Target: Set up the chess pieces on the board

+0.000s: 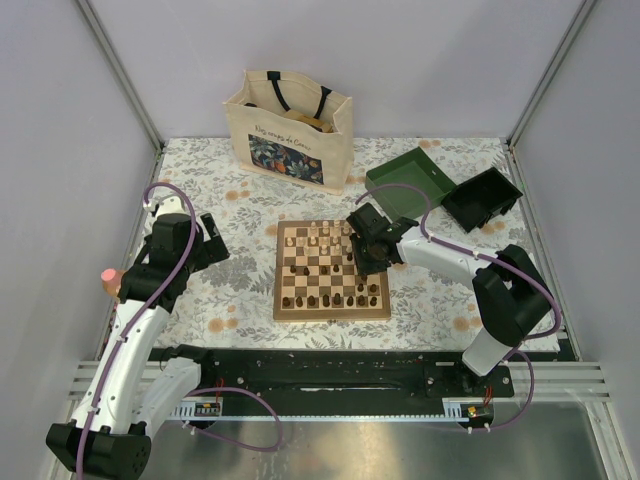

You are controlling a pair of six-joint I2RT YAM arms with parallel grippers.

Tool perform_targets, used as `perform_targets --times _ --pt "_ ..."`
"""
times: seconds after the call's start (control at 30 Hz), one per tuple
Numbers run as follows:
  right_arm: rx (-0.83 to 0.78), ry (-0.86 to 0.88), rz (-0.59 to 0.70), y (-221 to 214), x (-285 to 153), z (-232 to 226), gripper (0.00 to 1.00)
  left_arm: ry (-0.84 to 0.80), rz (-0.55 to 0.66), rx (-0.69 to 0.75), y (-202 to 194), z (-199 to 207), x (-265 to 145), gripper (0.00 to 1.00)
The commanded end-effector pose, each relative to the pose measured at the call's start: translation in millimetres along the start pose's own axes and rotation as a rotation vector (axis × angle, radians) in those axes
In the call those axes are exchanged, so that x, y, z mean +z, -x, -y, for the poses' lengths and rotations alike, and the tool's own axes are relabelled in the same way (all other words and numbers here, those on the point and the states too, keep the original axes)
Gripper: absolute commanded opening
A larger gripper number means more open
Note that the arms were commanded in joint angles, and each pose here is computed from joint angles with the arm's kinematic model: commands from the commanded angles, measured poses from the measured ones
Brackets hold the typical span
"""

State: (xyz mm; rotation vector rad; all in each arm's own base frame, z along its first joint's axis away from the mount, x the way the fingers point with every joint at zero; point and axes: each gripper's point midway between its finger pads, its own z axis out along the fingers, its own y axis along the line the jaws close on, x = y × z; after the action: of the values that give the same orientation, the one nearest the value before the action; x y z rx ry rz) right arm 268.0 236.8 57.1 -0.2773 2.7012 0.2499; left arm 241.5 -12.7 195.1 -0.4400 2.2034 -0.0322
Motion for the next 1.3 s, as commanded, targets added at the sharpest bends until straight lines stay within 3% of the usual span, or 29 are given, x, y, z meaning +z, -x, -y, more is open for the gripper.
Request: perform_targets --times 0.0,0.17,0.53,0.97,1.27 --pt "0.018 0.014 0.028 7.4 -9.8 -1.3 0.31 -0.028 0.03 -0.008 7.8 5.8 1.5 0.99" --pt "0.01 0.018 0.04 11.7 -12.3 -3.7 0.24 -0.028 0.028 -0.008 7.6 5.6 1.8 0.99" --pt "-0.015 0.061 0.089 28.5 -22.3 -27.0 0.23 -0.033 0.032 -0.011 8.6 5.9 1.4 0.99" --pt "-0.093 0.069 0.032 -2.9 -15.6 -57.7 0.23 -0.038 0.034 -0.014 9.1 6.1 0.4 0.99" --pt "-0.115 0.027 0.017 -13.6 -10.8 -52.9 0.23 -0.041 0.036 -0.013 8.6 6.5 0.0 0.99"
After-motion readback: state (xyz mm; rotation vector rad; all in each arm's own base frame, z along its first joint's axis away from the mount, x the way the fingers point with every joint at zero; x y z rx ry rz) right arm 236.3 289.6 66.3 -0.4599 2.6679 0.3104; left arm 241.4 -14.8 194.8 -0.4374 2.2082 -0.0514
